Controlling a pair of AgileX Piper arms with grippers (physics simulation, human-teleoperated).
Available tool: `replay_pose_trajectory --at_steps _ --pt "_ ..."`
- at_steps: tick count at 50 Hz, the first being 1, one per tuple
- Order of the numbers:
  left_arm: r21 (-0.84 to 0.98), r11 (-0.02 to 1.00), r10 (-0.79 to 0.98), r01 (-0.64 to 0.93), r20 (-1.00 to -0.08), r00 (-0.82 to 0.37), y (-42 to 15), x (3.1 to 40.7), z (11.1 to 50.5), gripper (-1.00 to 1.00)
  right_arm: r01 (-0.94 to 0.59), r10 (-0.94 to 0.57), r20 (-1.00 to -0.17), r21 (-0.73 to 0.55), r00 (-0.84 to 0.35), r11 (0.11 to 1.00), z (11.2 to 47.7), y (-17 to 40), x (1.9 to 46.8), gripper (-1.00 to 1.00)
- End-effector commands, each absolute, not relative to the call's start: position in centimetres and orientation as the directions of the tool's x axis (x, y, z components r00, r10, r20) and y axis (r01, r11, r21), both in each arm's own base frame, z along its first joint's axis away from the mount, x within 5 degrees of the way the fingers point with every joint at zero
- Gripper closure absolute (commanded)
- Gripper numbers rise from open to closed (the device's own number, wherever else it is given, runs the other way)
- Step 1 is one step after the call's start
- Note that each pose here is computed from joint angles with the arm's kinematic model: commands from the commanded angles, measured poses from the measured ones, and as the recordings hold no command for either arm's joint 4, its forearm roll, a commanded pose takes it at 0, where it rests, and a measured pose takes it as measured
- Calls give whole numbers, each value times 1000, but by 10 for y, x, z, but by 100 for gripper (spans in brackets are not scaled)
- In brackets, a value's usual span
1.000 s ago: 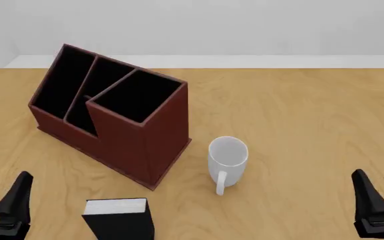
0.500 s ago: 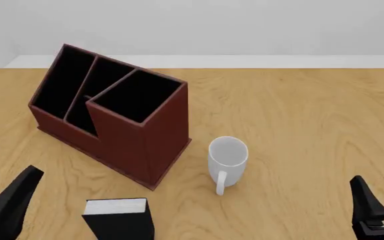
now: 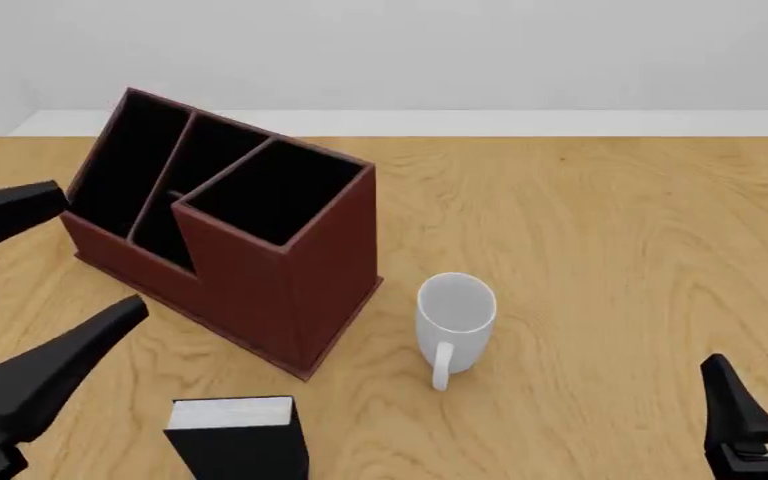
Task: Pick up the book and place it in the front compartment of the caddy.
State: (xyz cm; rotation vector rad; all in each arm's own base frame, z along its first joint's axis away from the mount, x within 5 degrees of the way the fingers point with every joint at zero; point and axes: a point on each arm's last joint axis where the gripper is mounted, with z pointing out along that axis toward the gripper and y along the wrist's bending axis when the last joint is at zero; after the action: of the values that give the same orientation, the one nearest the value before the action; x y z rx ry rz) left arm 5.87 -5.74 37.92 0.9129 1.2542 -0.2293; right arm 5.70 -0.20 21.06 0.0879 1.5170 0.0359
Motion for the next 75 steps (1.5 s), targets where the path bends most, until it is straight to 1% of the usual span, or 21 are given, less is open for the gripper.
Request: replay_pose_trajectory --at_steps 1,2,4,8,10,14,20,24,28,32,36,38,42,48,56,66,68,69,71,74,75 --pt "521 460 475 719 -829 296 -70 58 406 -100 31 83 -995 85 49 996 210 -2 57 -100" --pt "527 440 487 727 -820 300 -69 56 407 -100 30 82 -995 83 48 996 210 -2 57 -100" --pt "519 446 496 729 -821 282 -70 59 415 -100 29 80 -996 82 47 996 210 -2 57 -100" --pt "504 399 511 766 -816 271 -67 52 427 -100 28 85 -996 86 40 996 209 -2 57 -100" --pt "476 376 518 795 -819 246 -67 48 431 -100 28 86 -996 87 39 996 209 -2 57 -100" --pt "443 302 611 844 -770 186 -74 51 411 -100 30 92 -995 93 36 995 209 -2 57 -100" --pt "384 273 648 882 -751 127 -74 47 406 -100 32 95 -995 97 33 995 208 -2 57 -100" --pt "353 219 690 909 -715 111 -71 41 391 -100 32 98 -995 99 31 995 208 -2 57 -100" --pt "340 231 681 912 -725 98 -70 40 394 -100 30 97 -995 98 28 995 208 -2 57 -100" --pt "310 215 688 926 -721 82 -72 38 386 -100 25 95 -995 96 26 995 208 -2 57 -100" --pt "283 243 692 928 -721 39 -78 42 374 -100 27 98 -995 99 26 995 208 -2 57 -100" --pt "260 278 671 925 -742 7 -81 45 373 -100 26 97 -995 98 27 995 208 -2 57 -100" --pt "268 268 671 925 -741 20 -85 47 357 -100 26 98 -995 98 28 995 208 -2 57 -100" --pt "241 262 654 935 -756 12 -90 45 354 -100 28 100 -995 101 26 995 208 -2 57 -100" --pt "213 232 689 949 -724 -6 -98 45 330 -100 30 101 -995 102 26 994 208 -2 57 -100" --pt "228 237 718 945 -696 -12 -108 54 305 -100 33 106 -994 107 29 994 208 -2 57 -100" --pt "273 229 762 934 -648 2 -113 67 284 -100 33 107 -994 108 30 994 208 -2 57 -100" --pt "268 221 764 938 -645 5 -113 65 280 -100 33 107 -994 108 30 994 208 -2 57 -100" --pt "250 269 741 930 -670 -34 -117 69 282 -100 33 107 -994 108 30 994 208 -2 57 -100" --pt "253 270 743 929 -669 -34 -119 72 276 -100 33 106 -994 107 32 994 208 -2 57 -100" --pt "254 293 735 922 -676 -47 -122 77 276 -100 33 107 -994 108 32 994 208 -2 57 -100"
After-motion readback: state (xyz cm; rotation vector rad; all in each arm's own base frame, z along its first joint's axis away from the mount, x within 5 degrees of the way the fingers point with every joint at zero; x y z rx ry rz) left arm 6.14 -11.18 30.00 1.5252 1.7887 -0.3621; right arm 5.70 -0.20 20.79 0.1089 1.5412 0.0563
